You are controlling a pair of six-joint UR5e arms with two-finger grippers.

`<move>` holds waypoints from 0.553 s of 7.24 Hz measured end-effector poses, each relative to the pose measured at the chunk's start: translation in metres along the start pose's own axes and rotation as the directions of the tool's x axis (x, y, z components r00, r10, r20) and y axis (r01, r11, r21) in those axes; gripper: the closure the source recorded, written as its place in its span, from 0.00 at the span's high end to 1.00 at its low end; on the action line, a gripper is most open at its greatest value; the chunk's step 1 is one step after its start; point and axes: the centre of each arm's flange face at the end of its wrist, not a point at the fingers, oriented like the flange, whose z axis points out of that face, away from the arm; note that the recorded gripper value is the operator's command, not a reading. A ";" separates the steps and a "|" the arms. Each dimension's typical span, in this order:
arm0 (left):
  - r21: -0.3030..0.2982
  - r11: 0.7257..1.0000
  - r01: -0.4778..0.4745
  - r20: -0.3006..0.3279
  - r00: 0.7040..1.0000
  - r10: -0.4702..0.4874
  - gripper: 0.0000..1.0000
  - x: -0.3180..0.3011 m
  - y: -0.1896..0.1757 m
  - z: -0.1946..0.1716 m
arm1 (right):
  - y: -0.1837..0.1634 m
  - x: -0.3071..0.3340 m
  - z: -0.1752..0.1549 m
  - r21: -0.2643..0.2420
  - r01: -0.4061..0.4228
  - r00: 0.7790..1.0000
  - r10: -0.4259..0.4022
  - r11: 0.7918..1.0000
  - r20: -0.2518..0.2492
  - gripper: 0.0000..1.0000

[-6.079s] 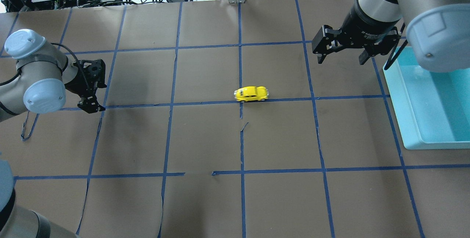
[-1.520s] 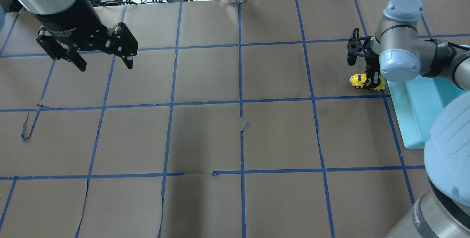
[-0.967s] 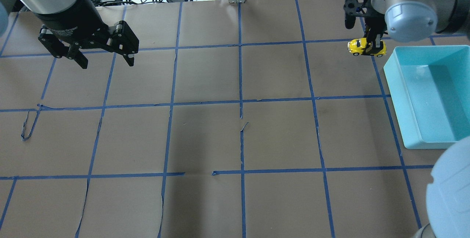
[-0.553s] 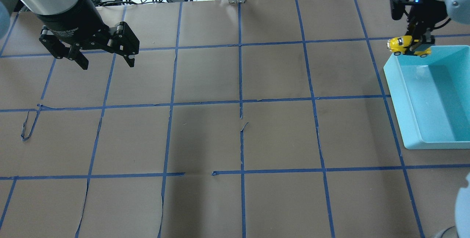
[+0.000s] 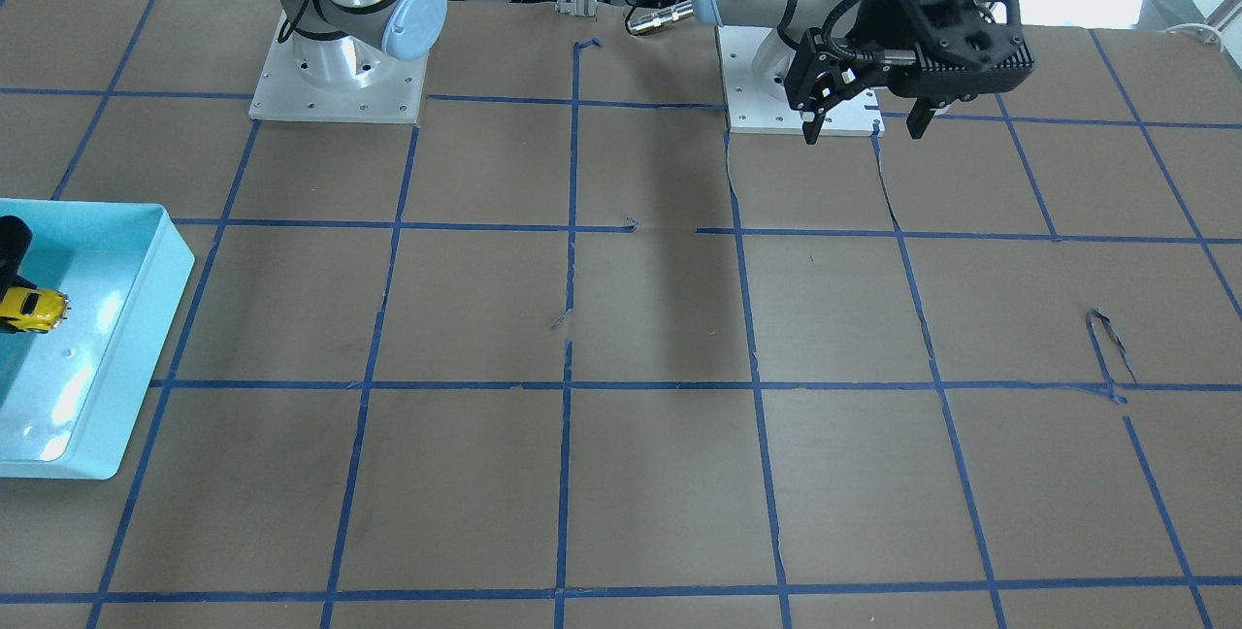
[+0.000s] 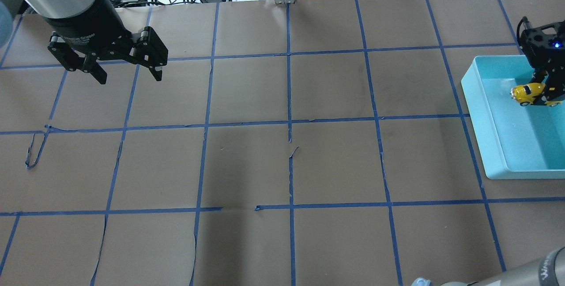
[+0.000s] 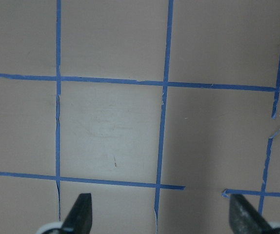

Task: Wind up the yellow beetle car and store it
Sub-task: 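Lower the car into the light-blue bin and open the right gripper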

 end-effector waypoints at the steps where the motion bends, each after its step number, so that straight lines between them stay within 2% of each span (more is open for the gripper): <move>1: 0.000 1.000 0.000 0.000 1.000 0.000 1.00 0.000 0.000 0.000 | 0.000 -0.004 0.025 -0.021 -0.004 1.000 0.003 1.000 -0.012 0.48; 2: 0.000 1.000 0.000 0.000 1.000 0.000 1.00 0.000 0.000 0.000 | -0.002 -0.004 0.045 -0.029 -0.005 1.000 0.004 1.000 -0.019 0.99; 4: 0.000 1.000 0.000 0.000 1.000 0.000 1.00 0.000 0.000 0.001 | -0.003 -0.001 0.058 -0.024 -0.015 0.999 0.014 1.000 -0.029 1.00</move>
